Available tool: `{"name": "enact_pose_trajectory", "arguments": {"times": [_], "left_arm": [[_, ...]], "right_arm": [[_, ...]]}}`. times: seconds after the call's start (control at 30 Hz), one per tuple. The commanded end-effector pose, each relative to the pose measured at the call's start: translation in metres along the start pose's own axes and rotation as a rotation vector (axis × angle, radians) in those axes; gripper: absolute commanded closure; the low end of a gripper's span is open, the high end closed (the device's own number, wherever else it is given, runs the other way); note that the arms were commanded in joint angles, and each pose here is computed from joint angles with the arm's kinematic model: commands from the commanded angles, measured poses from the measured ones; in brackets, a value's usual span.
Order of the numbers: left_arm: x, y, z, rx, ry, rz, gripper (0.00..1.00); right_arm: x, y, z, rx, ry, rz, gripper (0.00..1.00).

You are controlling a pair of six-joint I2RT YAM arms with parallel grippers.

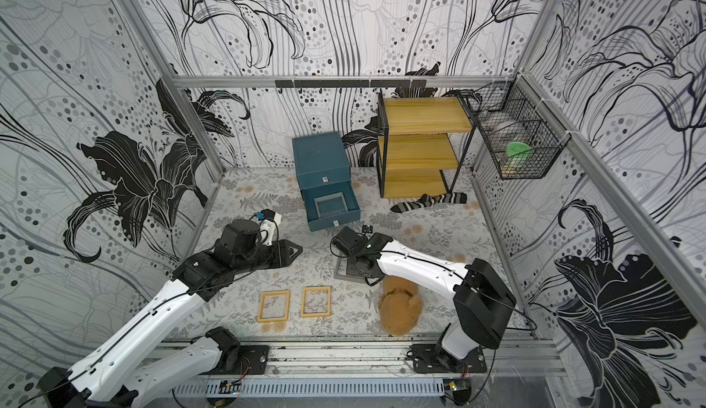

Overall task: Place the brooch boxes into the drawer by color
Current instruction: Pick up the brooch box from the center of the board.

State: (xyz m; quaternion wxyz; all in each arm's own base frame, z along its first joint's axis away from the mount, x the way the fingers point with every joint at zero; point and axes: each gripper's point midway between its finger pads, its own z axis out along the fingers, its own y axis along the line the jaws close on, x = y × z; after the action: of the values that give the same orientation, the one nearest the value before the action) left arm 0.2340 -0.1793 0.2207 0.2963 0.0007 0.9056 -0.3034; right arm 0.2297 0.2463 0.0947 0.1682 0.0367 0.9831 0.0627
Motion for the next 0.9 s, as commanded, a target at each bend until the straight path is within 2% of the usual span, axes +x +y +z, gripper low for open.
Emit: {"name": "enact_pose_trajectory", "arguments": {"times": [0.0,0.47,0.87], "left_arm": [[0.006,-0.005,0.001,0.033,0.018,0.02,0.6],[0.026,-0.012,0.009,0.103,0.104,0.01,0.6],[0.033,-0.013,0.01,0.117,0.123,0.006,0.6]], "right_arm": [[0.001,0.001,-0.001,-0.033,-0.015,0.058,0.74],[0.01,-0.007,0.021,-0.011,-0.003,0.078,0.73],[0.013,-0.018,0.037,0.003,0.01,0.113,0.73]]}}
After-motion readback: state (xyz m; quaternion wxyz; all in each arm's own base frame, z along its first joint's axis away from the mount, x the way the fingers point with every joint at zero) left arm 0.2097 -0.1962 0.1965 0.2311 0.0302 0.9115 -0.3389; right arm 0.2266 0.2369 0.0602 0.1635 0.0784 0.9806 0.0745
